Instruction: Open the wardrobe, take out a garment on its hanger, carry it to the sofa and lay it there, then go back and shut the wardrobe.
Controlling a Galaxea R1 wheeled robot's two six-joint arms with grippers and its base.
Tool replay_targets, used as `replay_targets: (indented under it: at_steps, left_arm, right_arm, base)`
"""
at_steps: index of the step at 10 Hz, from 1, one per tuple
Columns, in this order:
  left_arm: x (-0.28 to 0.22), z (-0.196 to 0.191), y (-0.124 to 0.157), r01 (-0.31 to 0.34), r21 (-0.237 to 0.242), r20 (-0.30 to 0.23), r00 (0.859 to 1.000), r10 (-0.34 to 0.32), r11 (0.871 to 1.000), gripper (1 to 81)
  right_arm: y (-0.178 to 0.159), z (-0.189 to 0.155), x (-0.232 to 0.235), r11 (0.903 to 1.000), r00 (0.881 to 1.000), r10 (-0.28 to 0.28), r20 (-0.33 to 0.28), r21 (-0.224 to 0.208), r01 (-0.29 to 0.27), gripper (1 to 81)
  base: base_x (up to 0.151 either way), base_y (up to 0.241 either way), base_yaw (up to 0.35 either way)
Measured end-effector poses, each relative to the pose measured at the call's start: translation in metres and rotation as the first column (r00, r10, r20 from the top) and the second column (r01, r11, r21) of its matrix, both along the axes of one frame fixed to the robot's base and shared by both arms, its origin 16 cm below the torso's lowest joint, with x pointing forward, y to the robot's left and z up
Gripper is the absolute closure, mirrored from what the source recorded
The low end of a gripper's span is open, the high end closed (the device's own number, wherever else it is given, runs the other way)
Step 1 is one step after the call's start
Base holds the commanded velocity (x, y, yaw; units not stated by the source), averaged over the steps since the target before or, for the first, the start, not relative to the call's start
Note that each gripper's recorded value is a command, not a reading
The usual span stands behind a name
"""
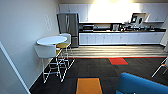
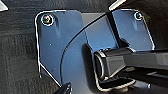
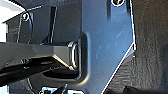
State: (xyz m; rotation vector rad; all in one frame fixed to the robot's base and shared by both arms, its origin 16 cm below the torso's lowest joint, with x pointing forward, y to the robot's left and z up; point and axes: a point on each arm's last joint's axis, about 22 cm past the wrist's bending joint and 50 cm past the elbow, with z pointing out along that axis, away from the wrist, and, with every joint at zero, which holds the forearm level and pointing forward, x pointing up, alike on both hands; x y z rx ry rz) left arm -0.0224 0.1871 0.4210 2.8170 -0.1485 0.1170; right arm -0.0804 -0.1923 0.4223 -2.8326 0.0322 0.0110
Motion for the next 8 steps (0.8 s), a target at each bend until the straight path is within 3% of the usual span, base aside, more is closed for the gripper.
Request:
replay_targets:
  at_steps: [8]
  left_arm:
    - [-0.003,0.000,-0.004,0.001,-0.005,-0.006,1.000,-0.001,1.000,1.0]
  right_arm:
    - [0.012,0.001,-0.001,0.9999,1.000,-0.001,-0.001,0.014,0.001,1.0]
  base:
    - [0.000,0.000,0.307]
